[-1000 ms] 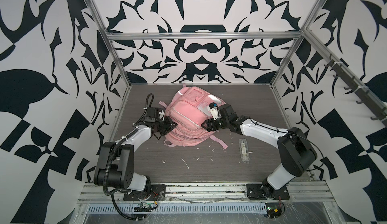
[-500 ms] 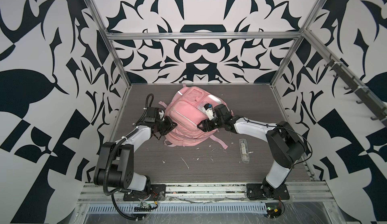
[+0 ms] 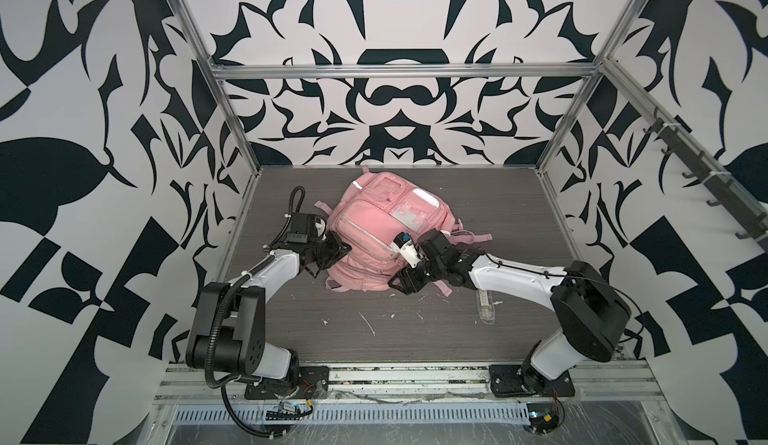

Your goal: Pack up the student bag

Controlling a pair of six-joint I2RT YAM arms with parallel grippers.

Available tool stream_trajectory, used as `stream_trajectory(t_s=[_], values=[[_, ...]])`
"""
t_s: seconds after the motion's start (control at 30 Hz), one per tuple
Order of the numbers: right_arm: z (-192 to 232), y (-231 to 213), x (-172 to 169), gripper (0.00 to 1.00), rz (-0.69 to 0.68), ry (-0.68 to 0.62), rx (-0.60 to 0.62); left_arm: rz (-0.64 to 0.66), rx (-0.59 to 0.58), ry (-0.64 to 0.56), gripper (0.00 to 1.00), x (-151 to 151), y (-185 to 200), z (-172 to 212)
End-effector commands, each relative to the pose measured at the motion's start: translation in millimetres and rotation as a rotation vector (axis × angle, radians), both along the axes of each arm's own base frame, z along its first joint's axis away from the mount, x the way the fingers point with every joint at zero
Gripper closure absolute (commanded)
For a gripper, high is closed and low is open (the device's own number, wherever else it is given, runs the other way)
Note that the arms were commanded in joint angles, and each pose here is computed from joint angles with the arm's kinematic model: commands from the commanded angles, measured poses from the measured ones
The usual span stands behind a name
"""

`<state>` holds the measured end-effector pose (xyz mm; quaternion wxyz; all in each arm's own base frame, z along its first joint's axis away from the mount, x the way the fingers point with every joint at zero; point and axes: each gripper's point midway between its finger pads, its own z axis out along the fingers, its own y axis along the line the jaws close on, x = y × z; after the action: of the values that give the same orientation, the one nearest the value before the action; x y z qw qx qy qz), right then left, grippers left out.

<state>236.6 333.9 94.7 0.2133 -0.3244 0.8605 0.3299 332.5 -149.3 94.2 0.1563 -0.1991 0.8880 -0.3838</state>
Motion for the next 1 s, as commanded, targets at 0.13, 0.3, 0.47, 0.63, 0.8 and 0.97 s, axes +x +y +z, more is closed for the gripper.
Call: stream_trajectory(t_s=[0.13,0.3,0.47,0.63,0.8,0.97], values=[[9,-10,16,0.44,-0.090,-0.095,-0.030,-0.015,-0.005,0.010,0.88,-4,-3,-2],[19,-13,48,0.49,-0.181,-0.213,-0.069,-0.015,-0.008,0.011,0.88,-7,-3,-2],[12,-6,69,0.53,-0.206,-0.257,-0.109,-0.013,-0.010,0.014,0.88,-10,-2,-3],[0,1,75,0.57,-0.186,-0.254,-0.135,-0.012,-0.006,0.011,0.88,-12,-1,-1],[-7,0,74,0.75,-0.189,-0.248,-0.156,-0.011,-0.007,0.010,0.88,-12,-1,0],[-4,5,57,0.85,-0.173,-0.253,-0.161,-0.006,-0.010,0.011,0.88,-11,-1,1]])
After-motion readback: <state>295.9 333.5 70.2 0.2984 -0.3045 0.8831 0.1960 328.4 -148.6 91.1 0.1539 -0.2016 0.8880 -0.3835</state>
